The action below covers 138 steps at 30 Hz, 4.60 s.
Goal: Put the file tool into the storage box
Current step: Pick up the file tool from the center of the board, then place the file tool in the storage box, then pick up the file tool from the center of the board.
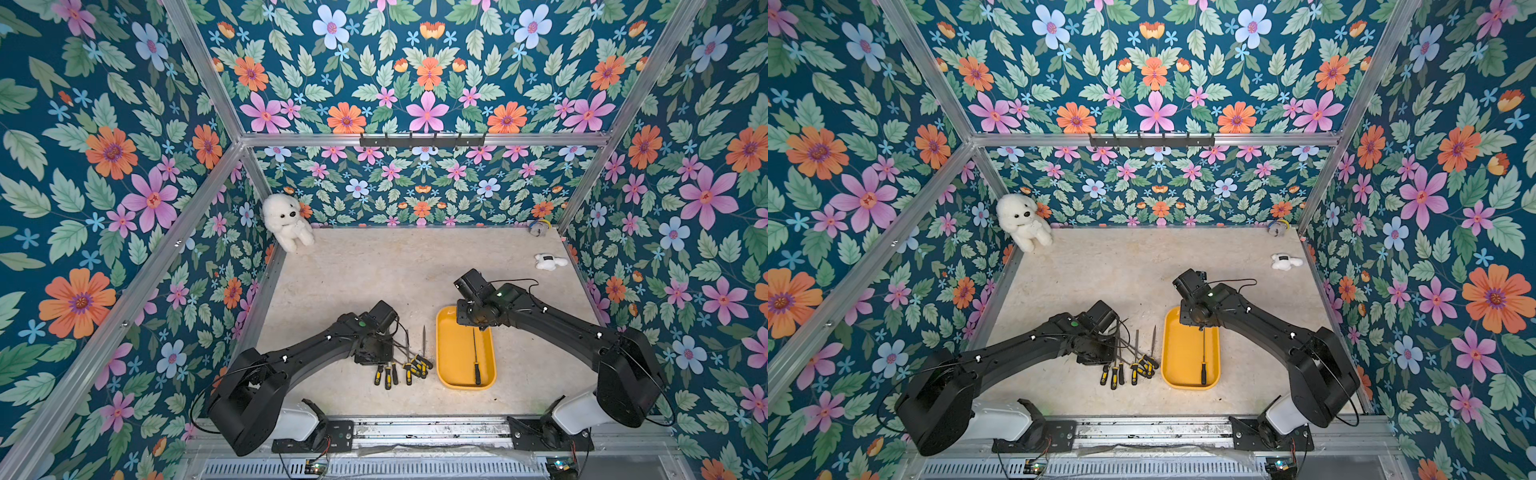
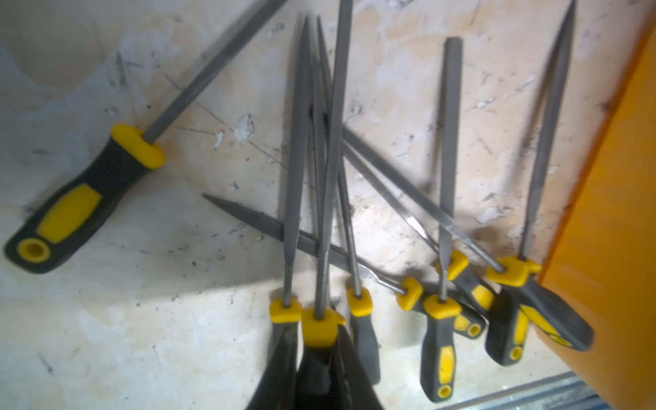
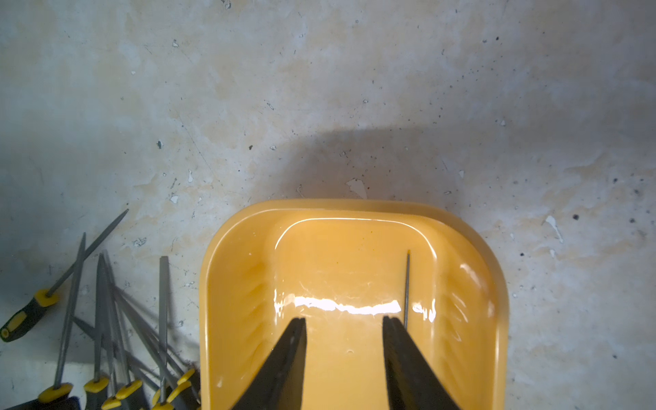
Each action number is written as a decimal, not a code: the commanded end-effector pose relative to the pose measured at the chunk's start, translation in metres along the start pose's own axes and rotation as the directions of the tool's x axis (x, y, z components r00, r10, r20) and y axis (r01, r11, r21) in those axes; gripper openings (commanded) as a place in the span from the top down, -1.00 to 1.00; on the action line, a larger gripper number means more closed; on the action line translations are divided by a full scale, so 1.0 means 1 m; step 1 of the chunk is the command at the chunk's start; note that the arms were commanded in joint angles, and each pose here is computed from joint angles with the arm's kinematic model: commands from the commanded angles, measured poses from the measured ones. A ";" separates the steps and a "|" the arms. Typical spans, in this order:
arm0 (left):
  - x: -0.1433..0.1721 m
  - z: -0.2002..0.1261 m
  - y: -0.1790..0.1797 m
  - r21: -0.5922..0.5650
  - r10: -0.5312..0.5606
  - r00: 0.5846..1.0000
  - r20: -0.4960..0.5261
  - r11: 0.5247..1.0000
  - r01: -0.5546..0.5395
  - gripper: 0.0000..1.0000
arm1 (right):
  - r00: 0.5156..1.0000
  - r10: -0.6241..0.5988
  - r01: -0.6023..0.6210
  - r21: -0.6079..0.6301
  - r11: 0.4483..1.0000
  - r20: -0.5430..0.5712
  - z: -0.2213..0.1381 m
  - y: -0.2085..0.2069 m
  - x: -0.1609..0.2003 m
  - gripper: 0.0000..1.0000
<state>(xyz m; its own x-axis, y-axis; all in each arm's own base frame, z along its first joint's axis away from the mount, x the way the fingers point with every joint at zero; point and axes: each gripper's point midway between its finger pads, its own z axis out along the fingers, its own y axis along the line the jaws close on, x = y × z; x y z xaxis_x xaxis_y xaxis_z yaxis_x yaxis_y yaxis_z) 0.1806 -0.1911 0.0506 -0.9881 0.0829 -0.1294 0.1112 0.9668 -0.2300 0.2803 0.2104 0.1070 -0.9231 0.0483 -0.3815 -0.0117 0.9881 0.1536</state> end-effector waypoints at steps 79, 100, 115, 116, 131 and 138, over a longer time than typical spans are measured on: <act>-0.073 -0.077 -0.071 0.622 -0.251 0.948 0.195 0.779 0.078 -0.99 | 0.991 0.099 -0.105 -0.068 0.992 -0.092 0.024 -0.023 0.016 1.00; -0.061 -0.057 -0.043 0.545 -0.290 0.934 0.206 0.827 0.137 -0.99 | 0.995 0.002 0.002 0.050 0.999 -0.098 0.057 -0.028 0.050 1.00; -0.080 -0.059 -0.002 0.439 -0.357 0.896 0.263 0.871 0.218 -0.99 | 0.997 0.005 0.001 0.071 0.998 -0.076 0.057 -0.032 0.050 0.49; -0.082 -0.059 0.003 0.427 -0.362 0.893 0.268 0.876 0.227 -0.99 | 0.997 0.005 0.001 0.071 0.997 -0.072 0.055 -0.033 0.050 0.46; -0.072 -0.033 0.080 -0.130 -0.168 0.978 0.119 0.974 0.184 -0.71 | 1.000 0.003 -0.002 -0.034 0.999 0.022 0.009 -0.004 0.011 0.33; -0.043 -0.004 0.093 -0.240 -0.123 0.991 -0.045 0.965 0.109 -0.30 | 1.000 0.018 -0.017 -0.078 0.997 0.013 0.008 0.004 0.011 0.33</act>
<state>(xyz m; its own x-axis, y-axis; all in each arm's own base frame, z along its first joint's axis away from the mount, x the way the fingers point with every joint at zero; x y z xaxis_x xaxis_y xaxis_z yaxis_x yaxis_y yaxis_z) 0.2495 -0.1170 0.0472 -0.9892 -0.0834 -0.1202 -0.0730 0.9934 -0.0879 0.2752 0.2142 0.0957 -0.9144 0.0681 -0.3991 -0.0236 0.9751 0.2203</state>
